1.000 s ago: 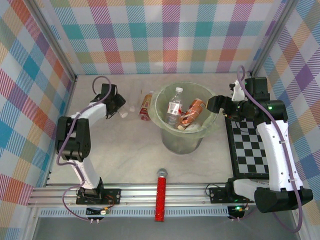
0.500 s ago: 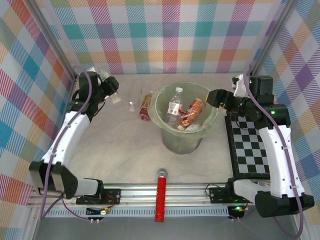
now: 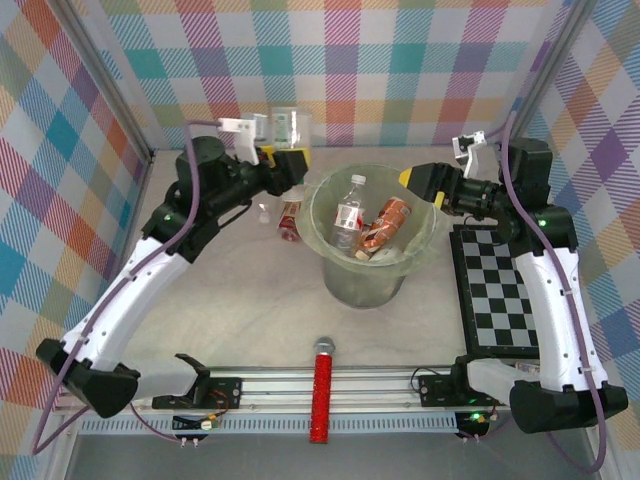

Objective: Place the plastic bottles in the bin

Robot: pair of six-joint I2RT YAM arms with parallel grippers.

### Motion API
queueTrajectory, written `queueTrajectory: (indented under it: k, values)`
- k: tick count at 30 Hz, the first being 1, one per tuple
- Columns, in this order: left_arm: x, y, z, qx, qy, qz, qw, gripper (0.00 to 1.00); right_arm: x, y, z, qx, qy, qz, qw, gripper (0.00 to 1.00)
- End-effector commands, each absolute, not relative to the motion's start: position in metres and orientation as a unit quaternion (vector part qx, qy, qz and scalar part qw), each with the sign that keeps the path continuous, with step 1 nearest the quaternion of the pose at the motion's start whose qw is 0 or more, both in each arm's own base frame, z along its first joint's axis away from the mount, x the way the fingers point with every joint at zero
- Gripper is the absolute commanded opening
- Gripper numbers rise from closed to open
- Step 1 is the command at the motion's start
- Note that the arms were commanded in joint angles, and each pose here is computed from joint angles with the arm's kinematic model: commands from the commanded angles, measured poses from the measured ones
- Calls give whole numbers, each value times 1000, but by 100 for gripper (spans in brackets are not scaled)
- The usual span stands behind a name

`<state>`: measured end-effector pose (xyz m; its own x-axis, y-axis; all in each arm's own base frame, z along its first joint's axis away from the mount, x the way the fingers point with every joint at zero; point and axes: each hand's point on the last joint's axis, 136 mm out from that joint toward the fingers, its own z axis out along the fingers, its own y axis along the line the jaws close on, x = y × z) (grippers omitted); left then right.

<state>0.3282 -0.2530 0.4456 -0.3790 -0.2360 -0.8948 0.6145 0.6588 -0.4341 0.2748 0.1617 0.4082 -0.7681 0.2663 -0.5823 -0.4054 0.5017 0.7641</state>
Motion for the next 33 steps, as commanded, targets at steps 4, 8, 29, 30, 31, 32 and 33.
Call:
queueTrajectory:
  k: [4, 8, 29, 30, 31, 32, 33]
  values:
    - [321, -314, 438, 206, 719, -418, 516, 42, 271, 167, 429, -64, 784, 511, 347, 89]
    - [317, -345, 416, 233, 728, -417, 492, 42, 278, 173, 438, -77, 780, 514, 349, 89]
    - [296, -380, 391, 277, 721, -431, 468, 41, 325, 219, 403, -115, 818, 471, 311, 69]
    - [298, -379, 392, 273, 722, -428, 471, 42, 325, 219, 403, -115, 817, 471, 311, 66]
    - [299, -378, 393, 271, 723, -425, 473, 43, 325, 219, 403, -114, 818, 470, 312, 63]
    - [300, -376, 394, 267, 724, -422, 476, 45, 326, 218, 403, -114, 817, 468, 316, 61]
    - [300, -375, 395, 265, 724, -420, 479, 48, 325, 218, 404, -115, 817, 466, 320, 59]
